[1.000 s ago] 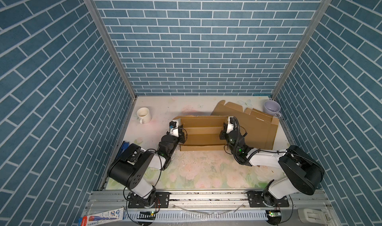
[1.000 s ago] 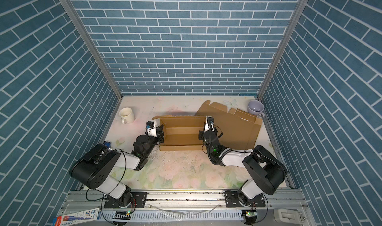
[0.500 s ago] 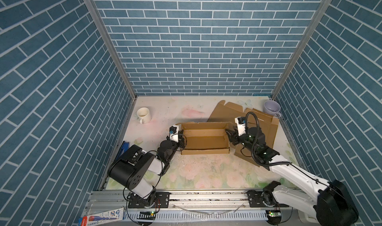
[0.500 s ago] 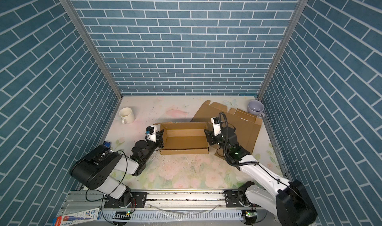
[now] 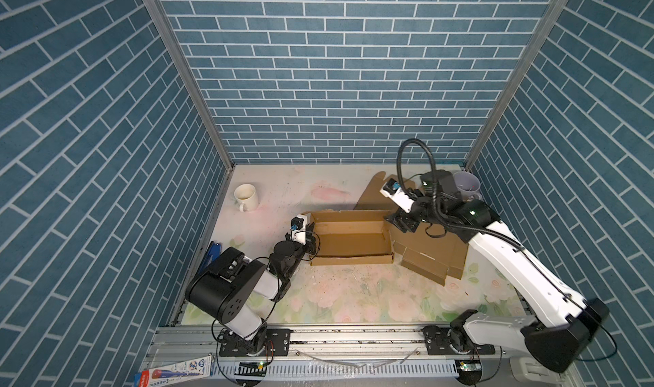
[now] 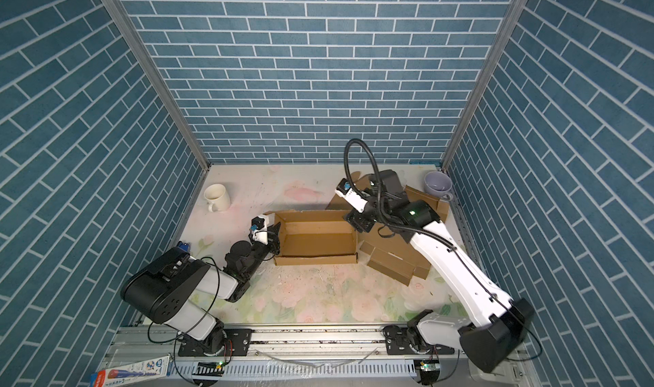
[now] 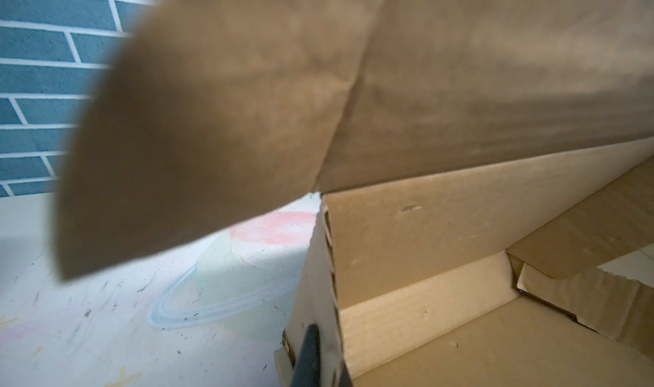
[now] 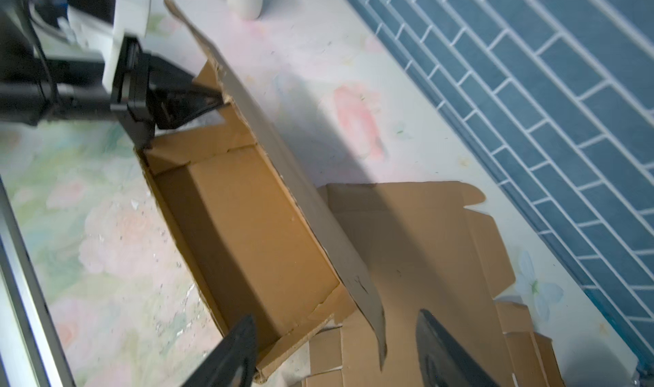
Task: Fold the paper box
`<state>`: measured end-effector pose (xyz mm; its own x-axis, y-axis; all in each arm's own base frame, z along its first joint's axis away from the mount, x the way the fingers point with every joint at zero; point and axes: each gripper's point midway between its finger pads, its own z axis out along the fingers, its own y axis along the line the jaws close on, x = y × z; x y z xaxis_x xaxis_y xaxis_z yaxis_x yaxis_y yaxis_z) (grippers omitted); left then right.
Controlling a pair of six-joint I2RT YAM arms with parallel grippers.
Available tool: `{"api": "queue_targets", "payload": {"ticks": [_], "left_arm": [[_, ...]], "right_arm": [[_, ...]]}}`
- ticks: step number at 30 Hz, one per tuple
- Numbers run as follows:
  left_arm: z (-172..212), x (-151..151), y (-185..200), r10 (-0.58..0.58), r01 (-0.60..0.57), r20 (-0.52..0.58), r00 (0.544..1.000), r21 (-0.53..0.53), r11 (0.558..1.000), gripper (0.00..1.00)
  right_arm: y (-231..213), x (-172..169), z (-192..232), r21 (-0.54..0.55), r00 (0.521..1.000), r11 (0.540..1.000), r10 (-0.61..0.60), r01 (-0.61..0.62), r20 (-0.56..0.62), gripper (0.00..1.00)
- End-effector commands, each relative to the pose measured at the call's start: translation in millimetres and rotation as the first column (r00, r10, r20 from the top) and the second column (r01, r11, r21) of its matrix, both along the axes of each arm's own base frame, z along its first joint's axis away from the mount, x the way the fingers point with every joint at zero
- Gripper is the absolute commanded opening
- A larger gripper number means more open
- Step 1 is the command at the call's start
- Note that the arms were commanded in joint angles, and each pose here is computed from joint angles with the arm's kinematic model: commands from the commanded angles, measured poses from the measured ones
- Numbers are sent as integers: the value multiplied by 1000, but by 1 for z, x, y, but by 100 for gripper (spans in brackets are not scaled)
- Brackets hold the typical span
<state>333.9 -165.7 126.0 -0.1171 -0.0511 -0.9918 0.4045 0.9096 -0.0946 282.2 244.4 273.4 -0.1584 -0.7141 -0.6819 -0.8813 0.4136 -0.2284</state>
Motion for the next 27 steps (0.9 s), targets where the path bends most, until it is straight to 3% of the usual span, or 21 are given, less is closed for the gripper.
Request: {"api": "queue_targets", "payload": {"ticks": [1,5,8,18,27], "left_arm": [[-51,-17,-5,-50,65,-163,985,91,994,0],[-54,-18,-4,-51,68,-164,985,97,993,0],[-55,-18,-4,-51,68,-165,985,98,993,0],[-53,-19,1,-23,37,-156,988,90,995,0],[-18,-27,21,59,-51,-133,989,65,997,32]], "right_arm": [[14,-4,-13,-135,984,975,175,-179,-37,71],[41,12,-23,-147,967,957,240,-250,-85,68],[56,8,-34,-144,943,938,292,-316,-162,61],[66,-22,-73,-63,887,931,319,-359,-333,13],[66,-38,-120,-46,898,951,274,-307,-343,6]]}}
